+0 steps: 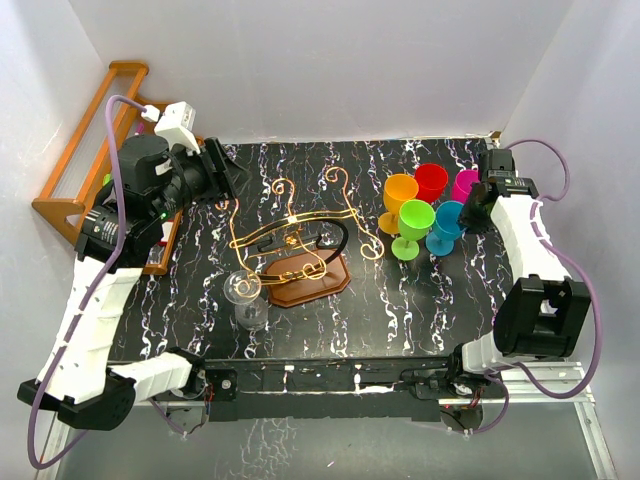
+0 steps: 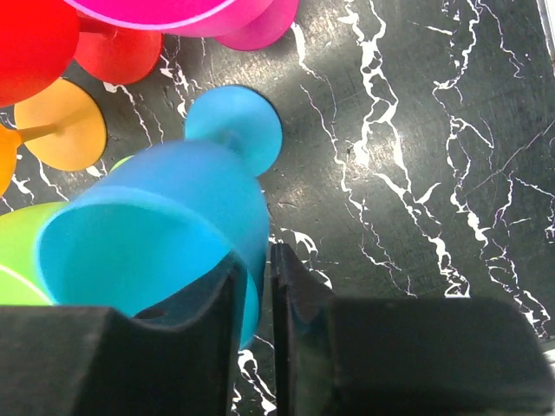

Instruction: Take the wine glass off the wine glass rack

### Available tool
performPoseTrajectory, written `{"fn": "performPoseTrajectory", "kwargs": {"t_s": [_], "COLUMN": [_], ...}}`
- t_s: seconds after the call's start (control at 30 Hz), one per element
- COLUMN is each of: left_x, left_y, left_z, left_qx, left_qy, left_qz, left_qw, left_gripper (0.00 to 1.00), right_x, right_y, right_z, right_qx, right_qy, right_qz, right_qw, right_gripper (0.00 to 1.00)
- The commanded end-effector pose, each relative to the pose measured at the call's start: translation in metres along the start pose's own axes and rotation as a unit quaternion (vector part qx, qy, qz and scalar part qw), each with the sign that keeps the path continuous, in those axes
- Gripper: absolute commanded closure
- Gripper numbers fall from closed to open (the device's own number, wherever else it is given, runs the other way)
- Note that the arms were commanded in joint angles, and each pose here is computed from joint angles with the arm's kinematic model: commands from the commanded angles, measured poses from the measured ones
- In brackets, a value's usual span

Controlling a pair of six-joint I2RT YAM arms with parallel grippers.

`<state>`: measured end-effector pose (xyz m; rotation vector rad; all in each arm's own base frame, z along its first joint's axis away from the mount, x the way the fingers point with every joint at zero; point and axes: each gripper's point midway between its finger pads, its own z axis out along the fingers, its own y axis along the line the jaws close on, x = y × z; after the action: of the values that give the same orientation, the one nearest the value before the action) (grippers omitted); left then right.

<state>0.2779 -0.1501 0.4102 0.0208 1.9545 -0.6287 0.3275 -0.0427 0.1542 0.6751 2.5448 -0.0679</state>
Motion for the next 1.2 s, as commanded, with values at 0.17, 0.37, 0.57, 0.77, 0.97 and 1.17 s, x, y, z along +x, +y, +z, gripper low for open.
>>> {"fn": "performPoseTrajectory", "kwargs": {"t_s": [0.17,0.37,0.57,0.77,0.97,1.17], "left_x": [-0.001,-0.004,-0.001,0.003,0.002,0.006], "left_y": [0.001,0.003,0.009,0.012,0.007,0.000], "left_z": [-0.009,-0.013,-0.017,-0.029,-0.044,-0.073], "left_qx": [-0.004,-0.012,-0.021,-0.025,-0.016,0.001], "left_qy": [-0.006,-0.014,-0.021,-0.030,-0.038,-0.045], "left_qz": [0.003,0.003,0.006,0.002,-0.015,-0.052], "left_qw": [1.000,1.000,1.000,0.999,0.999,0.998], "left_gripper": [0.47,0.47,0.47,0.47,0.48,0.50], "right_x": [-0.038,-0.059,-0.044,0.056,0.147,0.234], "right_y": [0.017,0.027,0.094,0.174,0.206,0.252], "right_z": [-0.021,-0.072,-0.176,-0.294,-0.379,-0.378], "right_qx": [-0.042,-0.083,-0.324,-0.567,-0.681,-0.636], "right_qy": [-0.066,-0.107,-0.109,-0.040,0.024,0.075], "right_qz": [0.006,0.002,-0.052,-0.119,-0.154,-0.259], "right_qw": [0.997,0.991,0.938,0.814,0.716,0.723], "right_gripper": [0.67,0.66,0.64,0.69,0.69,0.62]}}
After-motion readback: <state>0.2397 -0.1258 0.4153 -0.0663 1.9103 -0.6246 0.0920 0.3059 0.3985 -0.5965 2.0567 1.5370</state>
